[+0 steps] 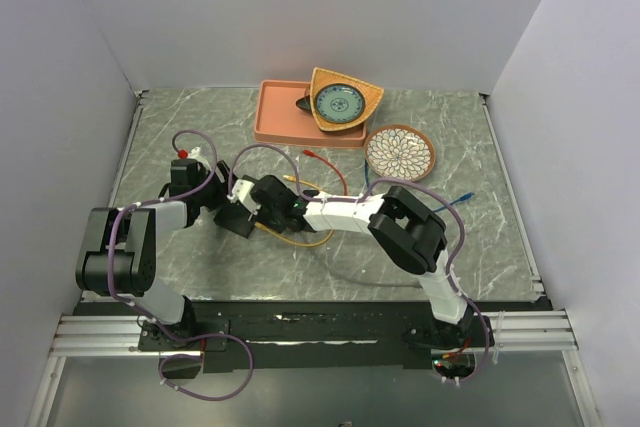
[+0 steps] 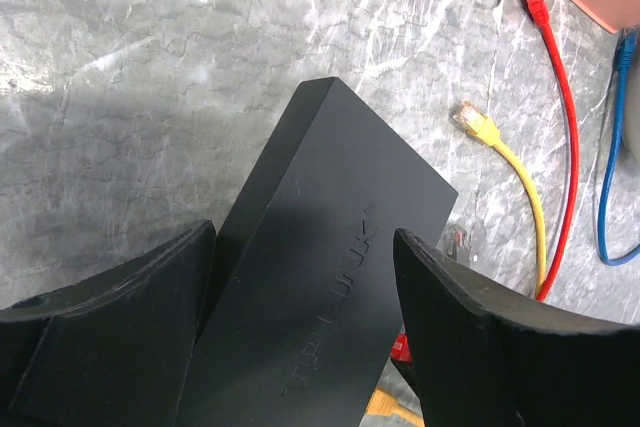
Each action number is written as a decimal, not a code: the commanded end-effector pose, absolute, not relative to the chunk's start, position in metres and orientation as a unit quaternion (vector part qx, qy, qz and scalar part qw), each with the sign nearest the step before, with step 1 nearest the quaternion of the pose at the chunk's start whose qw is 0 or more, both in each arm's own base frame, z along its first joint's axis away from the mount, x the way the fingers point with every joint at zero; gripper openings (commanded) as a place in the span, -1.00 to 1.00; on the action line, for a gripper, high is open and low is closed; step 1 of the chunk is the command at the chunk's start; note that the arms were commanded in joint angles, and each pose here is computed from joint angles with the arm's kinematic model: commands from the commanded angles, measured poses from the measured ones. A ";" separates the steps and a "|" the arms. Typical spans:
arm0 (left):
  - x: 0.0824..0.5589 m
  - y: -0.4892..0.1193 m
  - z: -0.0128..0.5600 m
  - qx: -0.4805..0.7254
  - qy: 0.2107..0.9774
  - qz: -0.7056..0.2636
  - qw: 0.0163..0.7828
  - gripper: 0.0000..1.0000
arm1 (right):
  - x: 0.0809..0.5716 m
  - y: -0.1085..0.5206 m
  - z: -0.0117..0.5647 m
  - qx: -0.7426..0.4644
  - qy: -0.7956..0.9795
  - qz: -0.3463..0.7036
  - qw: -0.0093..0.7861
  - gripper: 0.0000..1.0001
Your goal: Insert the plug into the switch port
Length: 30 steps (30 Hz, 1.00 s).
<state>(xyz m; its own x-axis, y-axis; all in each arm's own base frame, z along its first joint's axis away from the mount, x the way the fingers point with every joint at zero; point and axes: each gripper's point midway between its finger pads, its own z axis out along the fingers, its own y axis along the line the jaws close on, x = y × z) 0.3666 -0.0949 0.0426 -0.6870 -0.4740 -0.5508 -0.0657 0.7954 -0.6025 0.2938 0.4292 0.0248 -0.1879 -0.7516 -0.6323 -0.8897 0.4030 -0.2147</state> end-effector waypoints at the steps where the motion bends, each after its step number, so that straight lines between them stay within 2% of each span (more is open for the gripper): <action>1: 0.336 -0.117 0.027 -0.141 0.889 -0.320 0.294 0.54 | 0.318 0.469 0.060 -0.522 0.731 0.115 0.423 -1.00; 14: 0.336 -0.116 0.022 -0.148 0.892 -0.314 0.289 0.53 | 0.310 0.465 0.093 -0.474 0.746 0.178 0.432 -1.00; 30: 0.336 -0.116 0.021 -0.147 0.892 -0.314 0.288 0.49 | 0.320 0.463 0.108 -0.443 0.758 0.174 0.446 -1.00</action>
